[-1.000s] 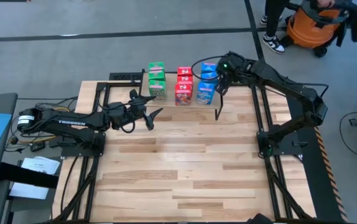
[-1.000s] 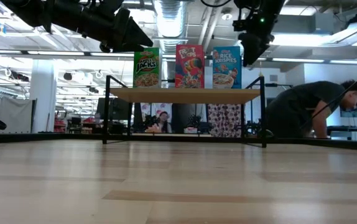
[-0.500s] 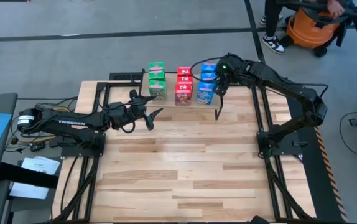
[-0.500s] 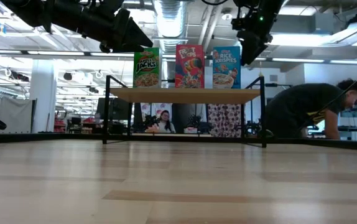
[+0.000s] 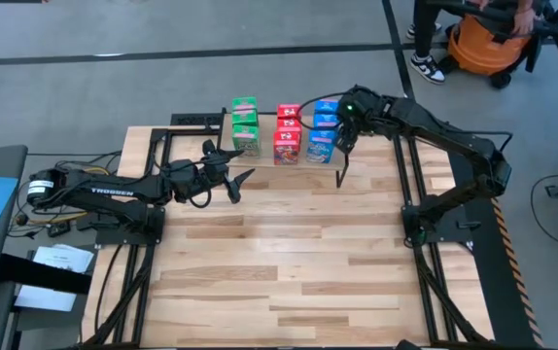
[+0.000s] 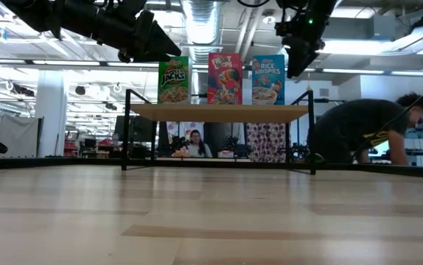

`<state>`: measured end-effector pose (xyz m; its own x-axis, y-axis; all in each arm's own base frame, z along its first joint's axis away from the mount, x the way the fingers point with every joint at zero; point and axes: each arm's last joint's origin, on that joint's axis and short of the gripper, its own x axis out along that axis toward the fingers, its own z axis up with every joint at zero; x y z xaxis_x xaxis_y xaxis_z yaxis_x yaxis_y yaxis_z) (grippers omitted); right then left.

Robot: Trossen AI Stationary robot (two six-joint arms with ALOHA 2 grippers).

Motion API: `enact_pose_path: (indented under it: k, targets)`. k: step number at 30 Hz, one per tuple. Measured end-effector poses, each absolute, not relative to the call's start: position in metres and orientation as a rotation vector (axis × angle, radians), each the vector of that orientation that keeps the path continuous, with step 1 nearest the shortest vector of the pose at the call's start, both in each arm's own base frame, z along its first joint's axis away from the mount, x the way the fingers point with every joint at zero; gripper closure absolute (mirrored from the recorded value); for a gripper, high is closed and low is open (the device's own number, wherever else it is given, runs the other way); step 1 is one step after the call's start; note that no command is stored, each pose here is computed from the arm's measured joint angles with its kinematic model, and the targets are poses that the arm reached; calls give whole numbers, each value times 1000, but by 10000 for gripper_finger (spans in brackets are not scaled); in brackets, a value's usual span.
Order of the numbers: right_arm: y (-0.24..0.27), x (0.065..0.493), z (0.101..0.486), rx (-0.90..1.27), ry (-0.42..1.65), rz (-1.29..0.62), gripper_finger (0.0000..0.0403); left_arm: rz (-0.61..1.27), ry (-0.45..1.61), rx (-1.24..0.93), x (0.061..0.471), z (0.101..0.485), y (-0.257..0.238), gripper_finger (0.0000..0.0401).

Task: Stack cereal on shelf
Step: Adjust the blue cereal box on the shelf

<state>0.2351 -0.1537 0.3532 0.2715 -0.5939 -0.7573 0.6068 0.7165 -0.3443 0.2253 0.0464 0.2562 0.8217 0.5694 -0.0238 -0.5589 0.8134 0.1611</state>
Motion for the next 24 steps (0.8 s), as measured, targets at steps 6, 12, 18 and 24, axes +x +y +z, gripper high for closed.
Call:
enact_pose_path:
  k: [6, 12, 18, 24]
  targets:
    - [-150, 231, 360, 50, 1024, -845, 137, 603, 72, 150, 225, 256, 46, 112]
    - [-133, 229, 372, 132, 1042, -851, 137, 603, 72, 150, 225, 256, 46, 112]
    - [-107, 227, 370, 195, 1132, -838, 137, 603, 72, 150, 225, 256, 46, 112]
    - [-88, 224, 367, 221, 1209, -830, 137, 603, 72, 150, 225, 256, 46, 112]
